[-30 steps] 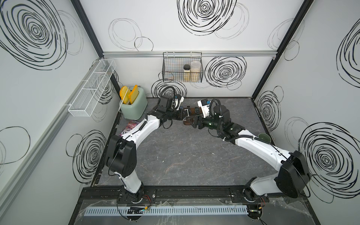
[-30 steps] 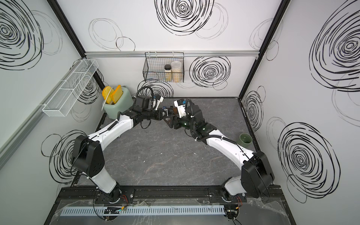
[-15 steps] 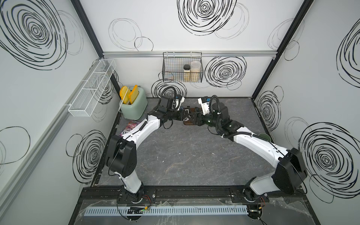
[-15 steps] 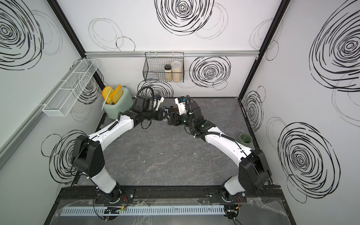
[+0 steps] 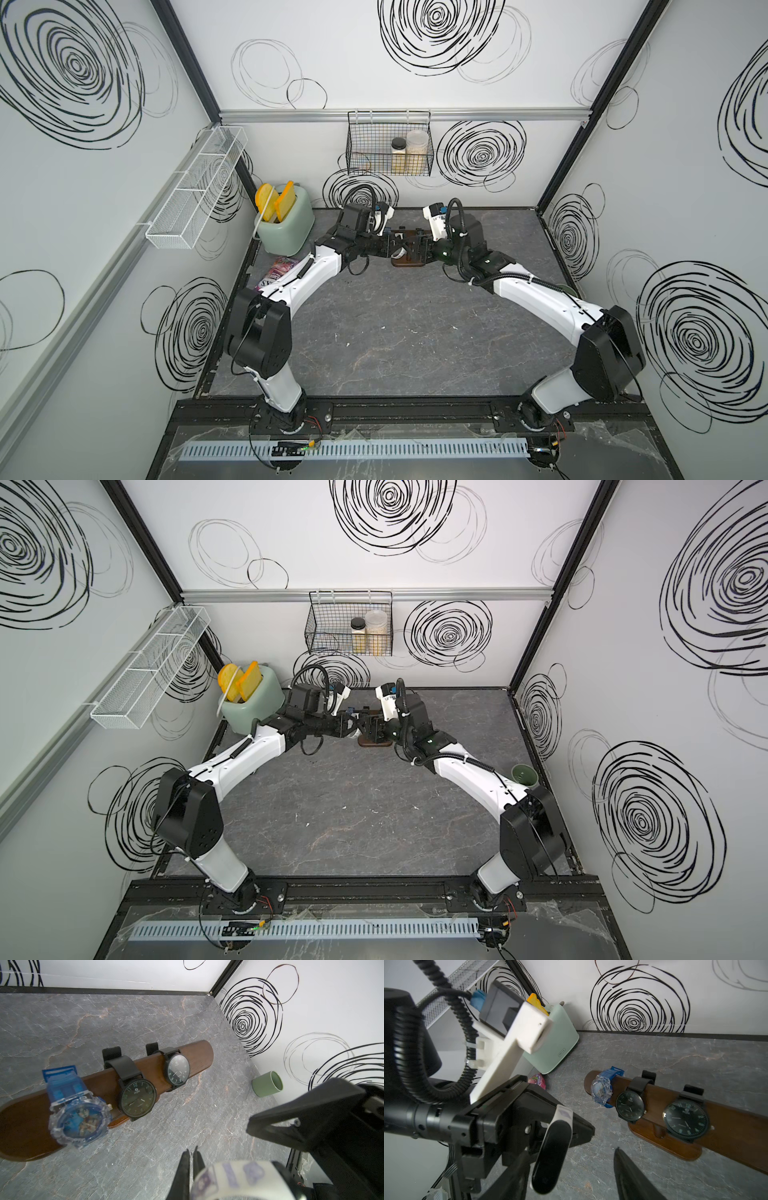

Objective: Place watch on stand
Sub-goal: Pick up the watch at the center of the board.

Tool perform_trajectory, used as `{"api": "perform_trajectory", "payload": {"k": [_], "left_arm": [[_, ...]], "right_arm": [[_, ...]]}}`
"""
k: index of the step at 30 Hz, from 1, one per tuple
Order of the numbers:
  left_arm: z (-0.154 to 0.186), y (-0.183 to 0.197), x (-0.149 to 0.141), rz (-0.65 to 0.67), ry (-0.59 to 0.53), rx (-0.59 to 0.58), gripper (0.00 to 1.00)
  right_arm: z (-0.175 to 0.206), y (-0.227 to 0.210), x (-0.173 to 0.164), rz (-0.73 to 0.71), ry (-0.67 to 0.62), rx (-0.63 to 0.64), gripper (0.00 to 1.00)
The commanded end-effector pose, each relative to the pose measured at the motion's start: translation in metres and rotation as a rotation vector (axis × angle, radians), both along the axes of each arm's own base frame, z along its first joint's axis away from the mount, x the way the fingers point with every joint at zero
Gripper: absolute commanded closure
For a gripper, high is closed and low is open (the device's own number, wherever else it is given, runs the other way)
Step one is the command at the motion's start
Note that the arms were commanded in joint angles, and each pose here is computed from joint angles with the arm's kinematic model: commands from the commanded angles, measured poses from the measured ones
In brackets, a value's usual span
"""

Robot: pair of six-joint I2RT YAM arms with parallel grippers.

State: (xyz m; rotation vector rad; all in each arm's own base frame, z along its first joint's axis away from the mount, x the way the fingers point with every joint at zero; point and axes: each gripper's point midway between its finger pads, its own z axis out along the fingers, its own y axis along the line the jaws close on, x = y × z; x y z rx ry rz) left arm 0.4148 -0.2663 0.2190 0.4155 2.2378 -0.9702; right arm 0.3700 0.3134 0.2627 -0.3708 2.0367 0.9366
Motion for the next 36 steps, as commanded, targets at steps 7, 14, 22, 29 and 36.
{"api": "perform_trajectory", "payload": {"k": [7,14,22,29,36], "left_arm": [[0.021,0.000,-0.001,-0.007,-0.060,-0.018,1.00],[0.017,0.000,0.001,-0.003,-0.051,-0.014,1.00],[0.015,0.001,0.002,0.000,-0.046,-0.014,1.00],[0.016,0.002,0.003,0.003,-0.045,-0.016,1.00],[0.013,0.005,0.005,0.014,-0.042,-0.012,0.98]], "right_arm": [[0.008,-0.012,0.009,-0.016,-0.024,-0.008,0.34],[0.005,-0.006,0.010,0.004,-0.011,0.014,0.36],[-0.001,0.010,0.012,0.050,0.028,0.034,0.42],[0.000,0.013,0.010,0.055,0.024,0.031,0.60],[0.004,0.015,0.008,0.071,0.019,0.040,0.79]]}}
